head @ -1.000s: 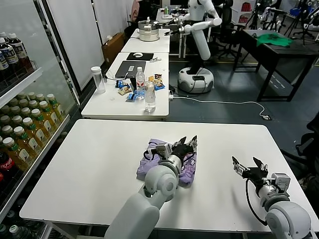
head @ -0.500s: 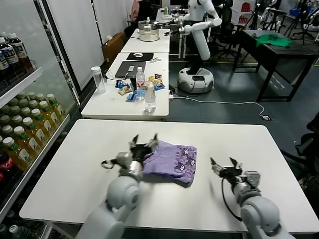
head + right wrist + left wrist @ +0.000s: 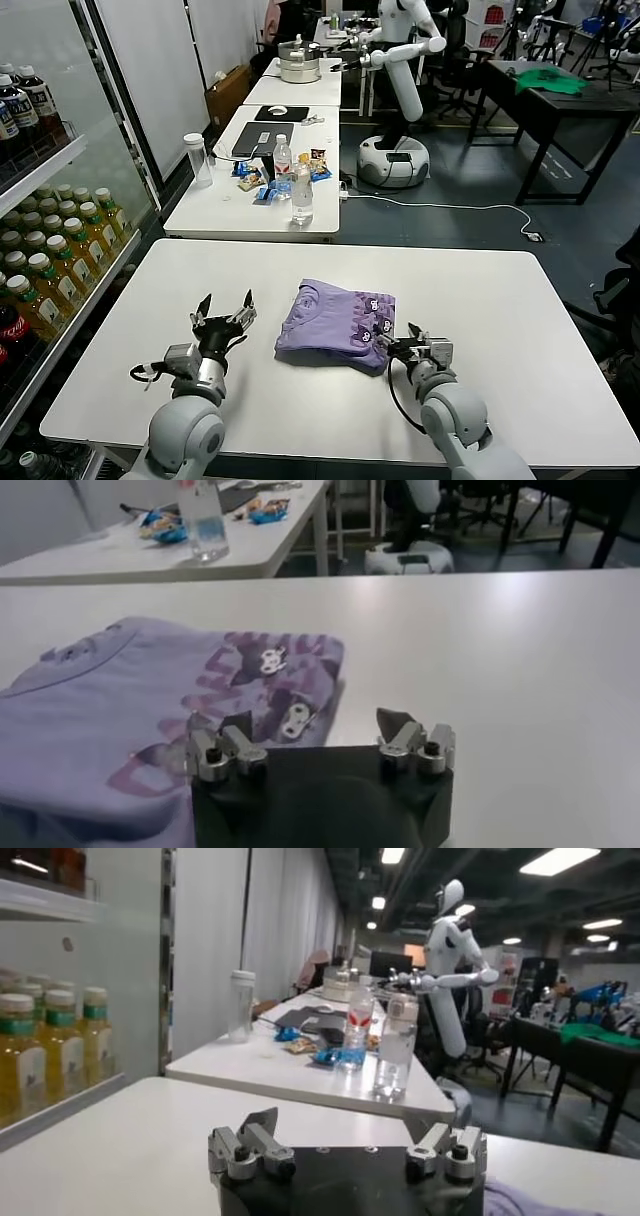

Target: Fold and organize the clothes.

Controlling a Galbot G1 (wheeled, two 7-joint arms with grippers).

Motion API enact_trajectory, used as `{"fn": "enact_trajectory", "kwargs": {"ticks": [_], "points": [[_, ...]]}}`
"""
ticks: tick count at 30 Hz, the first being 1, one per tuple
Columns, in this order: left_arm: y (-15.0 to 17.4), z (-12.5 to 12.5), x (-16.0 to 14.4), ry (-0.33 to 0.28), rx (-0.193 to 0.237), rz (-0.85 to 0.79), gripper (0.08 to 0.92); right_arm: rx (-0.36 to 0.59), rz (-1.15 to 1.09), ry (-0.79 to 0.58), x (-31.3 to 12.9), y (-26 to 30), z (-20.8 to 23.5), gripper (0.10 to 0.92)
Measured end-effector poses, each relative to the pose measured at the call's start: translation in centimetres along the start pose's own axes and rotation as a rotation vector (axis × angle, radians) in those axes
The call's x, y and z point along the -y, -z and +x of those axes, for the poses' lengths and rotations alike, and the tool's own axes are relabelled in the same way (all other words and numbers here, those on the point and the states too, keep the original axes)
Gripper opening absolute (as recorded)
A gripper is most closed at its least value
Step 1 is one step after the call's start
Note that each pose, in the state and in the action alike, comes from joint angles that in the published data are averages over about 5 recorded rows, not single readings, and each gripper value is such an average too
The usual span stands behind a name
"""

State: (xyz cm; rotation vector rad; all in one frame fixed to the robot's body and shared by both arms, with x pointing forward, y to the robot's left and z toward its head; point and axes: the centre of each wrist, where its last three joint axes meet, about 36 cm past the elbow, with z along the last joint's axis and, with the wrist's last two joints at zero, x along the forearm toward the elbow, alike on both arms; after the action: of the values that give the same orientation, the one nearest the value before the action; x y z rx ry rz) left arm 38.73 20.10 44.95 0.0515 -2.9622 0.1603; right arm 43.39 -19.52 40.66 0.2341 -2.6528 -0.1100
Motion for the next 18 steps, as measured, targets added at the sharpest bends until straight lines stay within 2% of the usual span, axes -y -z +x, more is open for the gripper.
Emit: {"fn": "enact_trajectory", "kwargs": {"ticks": [18], "points": [[-0.5,1.6,-1.3,0.027,-0.004,-0.033,0.823,0.001,0.006,0.004,0.9,0.8,-3.1,0.266]]}}
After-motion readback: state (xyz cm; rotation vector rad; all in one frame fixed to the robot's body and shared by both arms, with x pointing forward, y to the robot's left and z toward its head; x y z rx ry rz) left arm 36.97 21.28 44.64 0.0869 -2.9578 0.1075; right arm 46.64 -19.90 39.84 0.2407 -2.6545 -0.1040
